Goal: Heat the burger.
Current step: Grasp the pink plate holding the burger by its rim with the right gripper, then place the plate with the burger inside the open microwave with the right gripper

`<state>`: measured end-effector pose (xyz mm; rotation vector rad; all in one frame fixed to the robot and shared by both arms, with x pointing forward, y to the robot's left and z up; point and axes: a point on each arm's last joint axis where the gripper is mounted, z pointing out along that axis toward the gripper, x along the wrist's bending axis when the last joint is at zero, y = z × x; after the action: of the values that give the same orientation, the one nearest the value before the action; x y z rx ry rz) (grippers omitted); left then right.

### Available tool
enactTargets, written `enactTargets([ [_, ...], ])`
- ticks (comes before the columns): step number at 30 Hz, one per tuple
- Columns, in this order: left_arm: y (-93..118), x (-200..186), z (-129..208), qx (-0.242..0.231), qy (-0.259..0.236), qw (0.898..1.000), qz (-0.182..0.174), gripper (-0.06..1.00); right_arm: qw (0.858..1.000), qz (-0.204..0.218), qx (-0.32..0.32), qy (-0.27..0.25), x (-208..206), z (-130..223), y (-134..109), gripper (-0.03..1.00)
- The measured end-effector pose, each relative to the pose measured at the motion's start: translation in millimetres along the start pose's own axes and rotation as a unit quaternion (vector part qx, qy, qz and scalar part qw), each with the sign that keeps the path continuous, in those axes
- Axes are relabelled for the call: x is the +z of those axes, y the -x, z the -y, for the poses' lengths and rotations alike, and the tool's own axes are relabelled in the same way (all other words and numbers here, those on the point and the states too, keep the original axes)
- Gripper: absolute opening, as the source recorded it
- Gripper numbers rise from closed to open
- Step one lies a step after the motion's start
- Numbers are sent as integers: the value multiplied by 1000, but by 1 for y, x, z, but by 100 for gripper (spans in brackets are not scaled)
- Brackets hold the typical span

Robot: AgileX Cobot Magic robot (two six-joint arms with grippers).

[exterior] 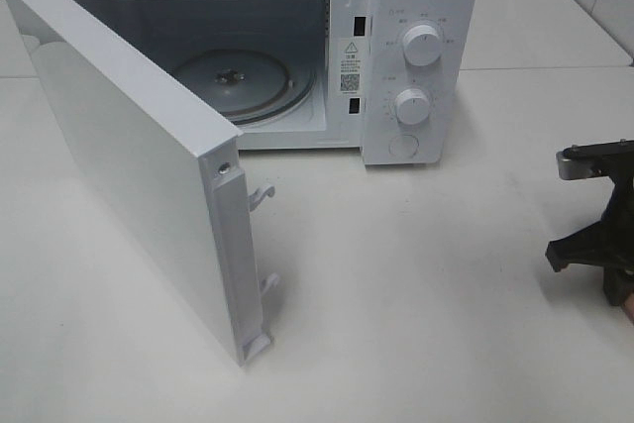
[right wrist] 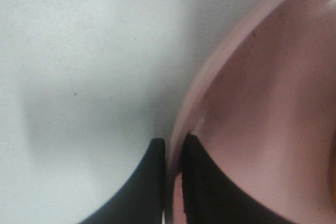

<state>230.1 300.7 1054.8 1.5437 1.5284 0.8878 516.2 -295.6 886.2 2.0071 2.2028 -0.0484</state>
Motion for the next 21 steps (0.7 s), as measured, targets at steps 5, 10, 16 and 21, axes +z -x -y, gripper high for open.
enactTargets([
  [5, 0, 0, 0, 0, 0, 1000, 0, 99, 1000, 1, 0, 0, 0, 0, 0, 7],
  [10, 0, 0, 0, 0, 0, 1000, 0, 99, 1000, 4, 5, 4, -3, 0, 1, 6],
  [16, 0, 0, 0, 0, 0, 1000, 0, 99, 1000, 19, 21, 12, -12, 1, 5, 3],
  [21, 0, 0, 0, 0, 0, 1000, 0, 99, 999, 31, 27, 18, -22, 2, 6, 2],
])
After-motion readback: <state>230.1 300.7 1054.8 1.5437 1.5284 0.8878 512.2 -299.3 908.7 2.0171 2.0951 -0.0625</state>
